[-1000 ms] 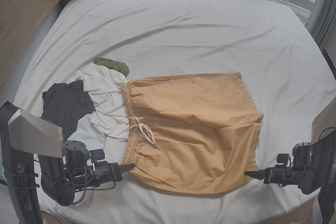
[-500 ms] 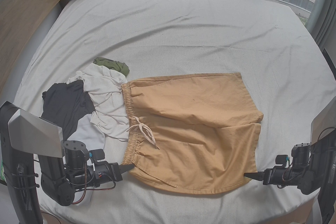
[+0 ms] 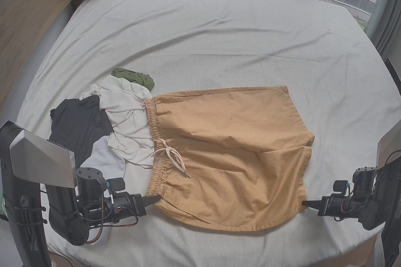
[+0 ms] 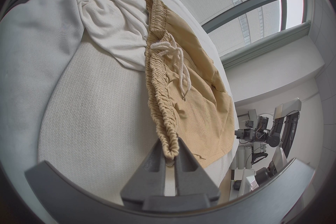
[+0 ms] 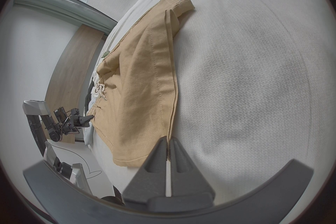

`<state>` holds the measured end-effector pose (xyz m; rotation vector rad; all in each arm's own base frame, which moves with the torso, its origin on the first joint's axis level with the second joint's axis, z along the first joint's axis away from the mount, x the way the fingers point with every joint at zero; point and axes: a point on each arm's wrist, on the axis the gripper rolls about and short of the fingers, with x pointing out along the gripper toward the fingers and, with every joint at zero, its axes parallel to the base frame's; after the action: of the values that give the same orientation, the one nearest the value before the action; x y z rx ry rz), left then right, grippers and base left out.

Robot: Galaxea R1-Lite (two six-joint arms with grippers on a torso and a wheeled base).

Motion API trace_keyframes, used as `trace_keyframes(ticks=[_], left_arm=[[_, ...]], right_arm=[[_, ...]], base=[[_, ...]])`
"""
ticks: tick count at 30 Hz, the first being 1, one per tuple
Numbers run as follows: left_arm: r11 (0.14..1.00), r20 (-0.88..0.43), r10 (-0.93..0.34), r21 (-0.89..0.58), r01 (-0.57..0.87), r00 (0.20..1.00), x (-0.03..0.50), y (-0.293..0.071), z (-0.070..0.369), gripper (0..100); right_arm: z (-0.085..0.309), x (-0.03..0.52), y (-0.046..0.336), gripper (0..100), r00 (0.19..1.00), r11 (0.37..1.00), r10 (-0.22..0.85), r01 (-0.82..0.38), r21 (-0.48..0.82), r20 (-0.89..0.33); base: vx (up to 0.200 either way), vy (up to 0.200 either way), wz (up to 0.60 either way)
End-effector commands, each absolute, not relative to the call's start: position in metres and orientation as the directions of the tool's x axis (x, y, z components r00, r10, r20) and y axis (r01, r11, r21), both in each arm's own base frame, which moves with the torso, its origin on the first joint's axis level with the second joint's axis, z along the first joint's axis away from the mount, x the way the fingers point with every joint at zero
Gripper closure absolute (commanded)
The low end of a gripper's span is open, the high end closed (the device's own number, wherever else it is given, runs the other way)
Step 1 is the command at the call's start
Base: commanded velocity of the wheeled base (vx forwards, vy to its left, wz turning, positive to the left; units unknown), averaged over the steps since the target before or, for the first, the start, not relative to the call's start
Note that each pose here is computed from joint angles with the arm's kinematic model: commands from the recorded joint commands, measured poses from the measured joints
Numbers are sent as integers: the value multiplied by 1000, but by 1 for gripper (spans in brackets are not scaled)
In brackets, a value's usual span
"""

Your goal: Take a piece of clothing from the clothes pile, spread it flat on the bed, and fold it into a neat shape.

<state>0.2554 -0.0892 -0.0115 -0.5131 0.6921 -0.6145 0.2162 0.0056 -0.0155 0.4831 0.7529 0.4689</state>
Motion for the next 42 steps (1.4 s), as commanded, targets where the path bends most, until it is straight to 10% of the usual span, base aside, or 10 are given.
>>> trace_keyframes(ticks=[1,12,13,30,31,42], left_arm=[[709,-427,-667,-616,344,610,255,-89,-12,100],[708,-428,-668,-616,344,608,255,-90,-12,100],[708,-428,-668,-616,344,608,255,-90,-12,100],[708,-428,-668,-616,344,608,255,-90,-12,100],[708,-427,-668,-616,345,609,256,-90,-12,100],[708,-426,-669,-616,346,610,255,-90,-11,100]], right_arm=[[-13,213,5,100,639,792,559,-224,567,-528],[-17,209,3,100,614,794,558,-199,574,-558],[-17,209,3,0,614,794,558,-199,574,-558],[-20,209,11,0,583,780,588,-225,584,-560],[-20,209,11,100,583,780,588,-225,584,-560],[-19,209,11,100,588,781,585,-222,583,-559]], base=[[0,0,0],[0,0,0],[0,0,0],[0,0,0],[0,0,0],[0,0,0]])
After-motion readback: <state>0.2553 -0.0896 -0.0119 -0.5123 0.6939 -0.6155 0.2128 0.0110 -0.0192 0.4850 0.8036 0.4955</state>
